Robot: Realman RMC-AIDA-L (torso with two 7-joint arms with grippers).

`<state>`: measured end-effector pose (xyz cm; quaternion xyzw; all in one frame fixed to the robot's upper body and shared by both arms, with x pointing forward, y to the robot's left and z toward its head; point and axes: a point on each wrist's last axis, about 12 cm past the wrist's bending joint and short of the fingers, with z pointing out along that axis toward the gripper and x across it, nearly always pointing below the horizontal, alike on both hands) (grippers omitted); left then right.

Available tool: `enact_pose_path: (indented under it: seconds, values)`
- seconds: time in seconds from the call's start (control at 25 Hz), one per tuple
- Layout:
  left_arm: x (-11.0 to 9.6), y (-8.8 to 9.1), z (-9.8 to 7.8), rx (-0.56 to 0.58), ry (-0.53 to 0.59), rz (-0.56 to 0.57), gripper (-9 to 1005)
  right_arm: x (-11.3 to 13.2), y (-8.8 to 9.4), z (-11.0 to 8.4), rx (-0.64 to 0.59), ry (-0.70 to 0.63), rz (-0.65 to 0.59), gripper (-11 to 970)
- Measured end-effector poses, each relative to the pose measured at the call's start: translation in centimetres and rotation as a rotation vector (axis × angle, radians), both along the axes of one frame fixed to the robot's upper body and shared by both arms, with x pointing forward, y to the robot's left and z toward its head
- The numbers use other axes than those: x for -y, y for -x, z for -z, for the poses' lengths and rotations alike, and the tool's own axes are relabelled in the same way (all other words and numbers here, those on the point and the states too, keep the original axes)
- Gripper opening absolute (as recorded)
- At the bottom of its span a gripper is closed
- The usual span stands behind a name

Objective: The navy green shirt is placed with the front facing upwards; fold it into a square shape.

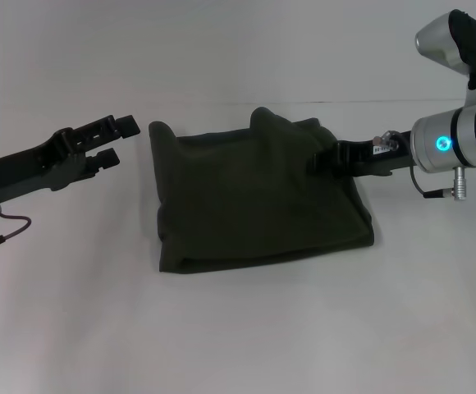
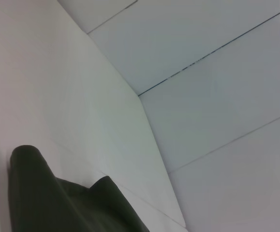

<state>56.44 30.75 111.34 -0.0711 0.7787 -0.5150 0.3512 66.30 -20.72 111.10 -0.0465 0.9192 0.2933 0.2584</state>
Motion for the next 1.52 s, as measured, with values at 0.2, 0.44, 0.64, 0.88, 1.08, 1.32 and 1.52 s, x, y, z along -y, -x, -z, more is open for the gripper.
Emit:
enact_pose_path:
  seconds: [0.2, 0.44, 0.64, 0.88, 1.08, 1.32, 1.52]
  values:
    - [-0.1, 0.0, 0.0, 0.002, 0.002, -0.007, 936, -0.1, 0.1, 0.3, -0.005, 0.024, -0.011, 503]
    - [0.0, -0.1, -0.1, 0.004, 0.002, -0.006, 935, -0.1, 0.1, 0.6, -0.006, 0.04, -0.004, 504]
    - [-0.1, -0.2, -0.1, 0.004, -0.001, -0.012, 934, 0.0, 0.1, 0.8, -0.002, 0.051, 0.003, 498]
    - [-0.1, -0.3, -0.1, 0.006, -0.002, -0.015, 934, -0.4, 0.2, 0.9, 0.002, 0.054, -0.002, 479]
    - [-0.1, -0.4, -0.2, 0.008, -0.002, -0.021, 934, -0.9, 0.2, 1.1, 0.02, 0.091, -0.024, 463]
    - [-0.1, -0.4, -0.1, 0.007, -0.002, -0.025, 934, -0.7, 0.0, 1.0, 0.021, 0.066, 0.018, 234]
    - [-0.2, -0.4, -0.2, 0.008, -0.002, -0.027, 934, -0.5, -0.1, 0.8, 0.023, 0.055, 0.03, 149]
